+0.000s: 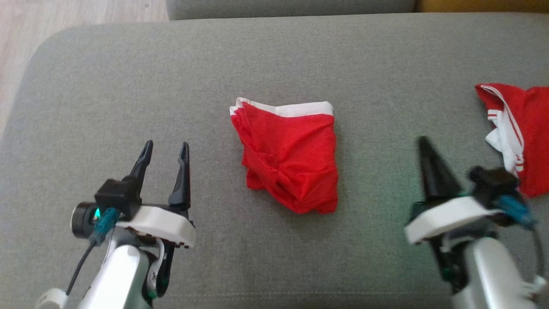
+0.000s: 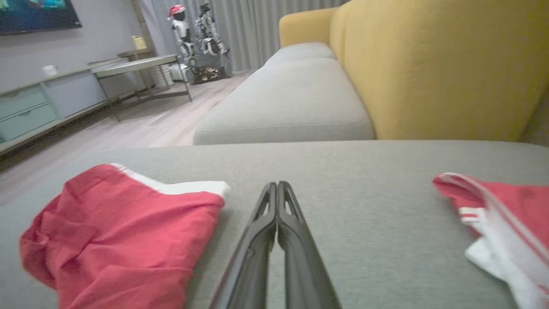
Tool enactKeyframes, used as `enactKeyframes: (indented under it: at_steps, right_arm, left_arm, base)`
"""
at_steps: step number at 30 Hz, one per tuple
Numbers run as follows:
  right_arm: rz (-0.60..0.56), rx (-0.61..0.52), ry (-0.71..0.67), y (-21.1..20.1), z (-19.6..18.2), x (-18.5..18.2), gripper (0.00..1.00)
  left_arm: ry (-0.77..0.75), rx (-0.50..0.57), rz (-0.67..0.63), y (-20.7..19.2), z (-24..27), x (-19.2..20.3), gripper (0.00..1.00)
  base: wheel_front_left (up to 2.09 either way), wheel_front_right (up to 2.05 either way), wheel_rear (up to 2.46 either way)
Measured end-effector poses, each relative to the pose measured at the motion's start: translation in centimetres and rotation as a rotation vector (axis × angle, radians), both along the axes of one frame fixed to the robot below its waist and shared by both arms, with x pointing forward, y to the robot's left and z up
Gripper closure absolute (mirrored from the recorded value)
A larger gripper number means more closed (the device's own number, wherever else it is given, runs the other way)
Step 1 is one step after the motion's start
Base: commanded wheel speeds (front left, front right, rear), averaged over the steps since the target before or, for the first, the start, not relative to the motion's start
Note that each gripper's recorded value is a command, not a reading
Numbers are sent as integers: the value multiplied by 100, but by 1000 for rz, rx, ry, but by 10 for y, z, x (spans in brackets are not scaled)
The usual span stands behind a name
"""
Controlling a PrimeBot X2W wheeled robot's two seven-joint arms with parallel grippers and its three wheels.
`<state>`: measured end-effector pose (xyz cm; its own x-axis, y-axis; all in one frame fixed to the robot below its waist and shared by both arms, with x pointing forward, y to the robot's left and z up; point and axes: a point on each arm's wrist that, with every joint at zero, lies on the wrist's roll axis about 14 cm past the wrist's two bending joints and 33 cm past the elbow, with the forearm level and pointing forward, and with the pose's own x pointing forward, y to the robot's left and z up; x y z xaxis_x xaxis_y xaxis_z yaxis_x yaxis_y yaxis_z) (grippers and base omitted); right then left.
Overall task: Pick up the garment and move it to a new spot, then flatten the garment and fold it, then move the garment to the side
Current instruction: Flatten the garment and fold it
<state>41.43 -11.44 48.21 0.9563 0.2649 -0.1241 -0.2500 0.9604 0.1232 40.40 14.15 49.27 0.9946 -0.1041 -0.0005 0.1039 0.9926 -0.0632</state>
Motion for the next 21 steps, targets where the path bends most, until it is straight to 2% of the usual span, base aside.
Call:
enactKeyframes:
  at_steps: [3, 4, 5, 6, 9, 14, 21]
  right_arm:
    - [128, 22, 29, 44, -7, 2, 100]
    - [128, 22, 29, 44, -7, 2, 100]
    - [224, 33, 46, 76, -12, 2, 100]
    - [224, 33, 46, 76, -12, 2, 100]
    - [376, 43, 98, 124, -26, -1, 100]
    - [463, 20, 182, 149, -53, 0, 100]
    - [549, 14, 237, 172, -70, -6, 100]
  left_arm:
    - [8, 2, -1, 0, -3, -1, 0]
    - [8, 2, -1, 0, -3, -1, 0]
    - [17, 2, -1, 0, -6, -2, 0]
    - [17, 2, -1, 0, -6, -2, 0]
    - [27, 3, 13, 6, -9, -1, 0]
    - [15, 2, 34, 12, -7, 4, 0]
    - [40, 1, 54, 18, -16, 1, 0]
  base:
    - [0, 0, 0]
    - [0, 0, 0]
    - [0, 0, 0]
    - [0, 0, 0]
    - [0, 0, 0]
    - [0, 0, 0]
    - [0, 0, 0]
